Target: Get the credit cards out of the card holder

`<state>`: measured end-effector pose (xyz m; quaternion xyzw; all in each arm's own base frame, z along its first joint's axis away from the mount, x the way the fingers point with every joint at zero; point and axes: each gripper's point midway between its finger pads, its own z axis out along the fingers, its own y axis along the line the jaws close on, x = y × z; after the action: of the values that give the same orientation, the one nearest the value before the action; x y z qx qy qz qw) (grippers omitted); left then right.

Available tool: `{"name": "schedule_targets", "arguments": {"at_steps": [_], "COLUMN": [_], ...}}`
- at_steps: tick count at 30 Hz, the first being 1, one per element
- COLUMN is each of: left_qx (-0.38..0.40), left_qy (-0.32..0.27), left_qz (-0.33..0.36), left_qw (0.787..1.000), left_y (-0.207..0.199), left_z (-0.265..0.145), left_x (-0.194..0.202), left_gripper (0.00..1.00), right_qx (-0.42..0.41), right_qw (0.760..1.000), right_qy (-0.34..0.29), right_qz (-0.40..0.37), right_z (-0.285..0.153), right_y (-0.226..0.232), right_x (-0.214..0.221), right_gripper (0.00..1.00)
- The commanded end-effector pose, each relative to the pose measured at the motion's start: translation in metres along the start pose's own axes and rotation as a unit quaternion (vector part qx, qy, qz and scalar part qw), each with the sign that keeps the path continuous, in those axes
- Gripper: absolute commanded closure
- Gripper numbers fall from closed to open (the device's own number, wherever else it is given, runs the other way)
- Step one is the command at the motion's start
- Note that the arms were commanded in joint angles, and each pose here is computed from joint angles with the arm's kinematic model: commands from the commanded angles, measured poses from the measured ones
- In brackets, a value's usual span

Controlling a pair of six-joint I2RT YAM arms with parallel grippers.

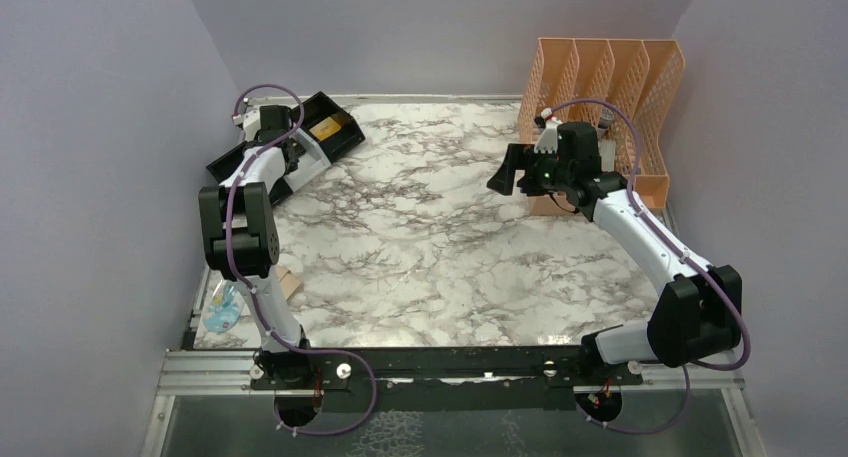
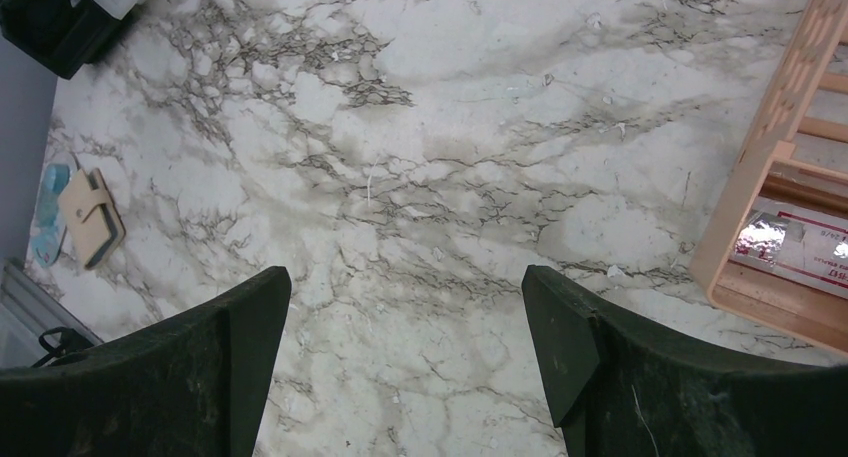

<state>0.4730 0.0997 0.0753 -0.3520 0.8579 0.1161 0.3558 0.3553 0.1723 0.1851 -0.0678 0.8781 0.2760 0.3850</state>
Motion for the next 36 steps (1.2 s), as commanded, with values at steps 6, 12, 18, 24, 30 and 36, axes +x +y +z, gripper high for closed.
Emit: {"name": "schedule_targets", "arguments": {"at_steps": [6,12,18,24,30,36], "left_qx": [0.056,0.074,0.095,0.133,0.172,0.207], "left_qy": [0.053,0.058,0.052,0.056,0.065,0.068], "left_qz": [0.019,0.057,0.127,0.178,0.211,0.236], "left_qw": [0.997,0.994,0.986,0.973,0.96,0.947], "left_y": [-0.012,-0.03,-0.063,-0.1,-0.13,-0.154], "left_z": [-0.026,-0.041,-0.064,-0.091,-0.119,-0.146], "left_x": [0.036,0.061,0.094,0.132,0.168,0.195], "left_gripper": [0.8,0.8,0.81,0.8,0.8,0.8], "right_qx": [-0.001,0.004,0.009,0.027,0.063,0.087], "right_qw": [1.0,1.0,1.0,0.999,0.998,0.995], "right_qy": [0.017,0.018,0.019,0.012,-0.007,-0.029], "right_qz": [0.006,0.009,0.011,0.014,0.018,0.024], "right_z": [0.006,0.005,0.005,0.001,-0.006,-0.013], "right_y": [-0.004,-0.006,-0.007,-0.012,-0.022,-0.028], "right_x": [0.012,0.013,0.015,0.014,0.009,0.004], "right_gripper": [0.13,0.13,0.13,0.13,0.13,0.13]}}
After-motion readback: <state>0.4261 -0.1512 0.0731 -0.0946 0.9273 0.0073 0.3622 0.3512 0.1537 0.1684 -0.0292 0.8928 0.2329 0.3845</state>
